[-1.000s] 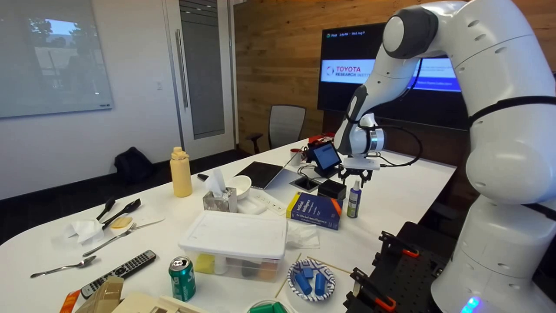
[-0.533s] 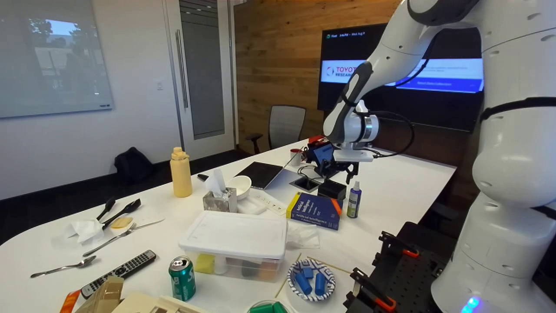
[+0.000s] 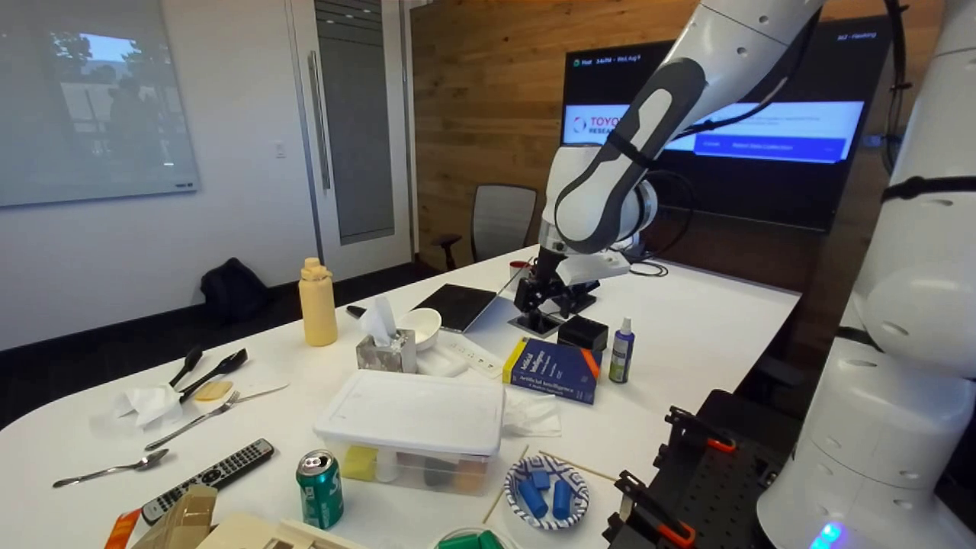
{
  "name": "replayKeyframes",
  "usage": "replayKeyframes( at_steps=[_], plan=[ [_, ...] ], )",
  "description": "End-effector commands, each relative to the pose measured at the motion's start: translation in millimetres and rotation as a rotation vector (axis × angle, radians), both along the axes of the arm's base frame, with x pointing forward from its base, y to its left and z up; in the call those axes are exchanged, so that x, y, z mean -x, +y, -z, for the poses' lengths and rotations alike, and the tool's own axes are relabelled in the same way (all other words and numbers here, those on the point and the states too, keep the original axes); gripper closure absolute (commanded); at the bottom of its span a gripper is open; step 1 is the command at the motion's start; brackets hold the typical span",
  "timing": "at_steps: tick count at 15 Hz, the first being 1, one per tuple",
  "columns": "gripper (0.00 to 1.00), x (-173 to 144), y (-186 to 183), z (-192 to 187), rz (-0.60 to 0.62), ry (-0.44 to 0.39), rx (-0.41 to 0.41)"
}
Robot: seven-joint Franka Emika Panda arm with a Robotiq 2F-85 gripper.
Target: Bring the blue bottle closer to the book
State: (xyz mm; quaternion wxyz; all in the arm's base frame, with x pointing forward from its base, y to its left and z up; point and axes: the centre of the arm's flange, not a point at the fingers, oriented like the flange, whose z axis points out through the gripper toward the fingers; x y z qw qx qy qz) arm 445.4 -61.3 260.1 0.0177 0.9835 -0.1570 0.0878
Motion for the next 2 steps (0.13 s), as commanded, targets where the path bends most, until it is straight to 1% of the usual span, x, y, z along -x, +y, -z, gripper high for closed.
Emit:
replayKeyframes(
  at_steps=[1,2],
  plan=[
    [0.00,16.0,72.3,-32.2,-0.079,-0.054,0.000],
    [0.00,16.6,86.2,-39.0,-0.095,-0.062,0.000]
  ],
)
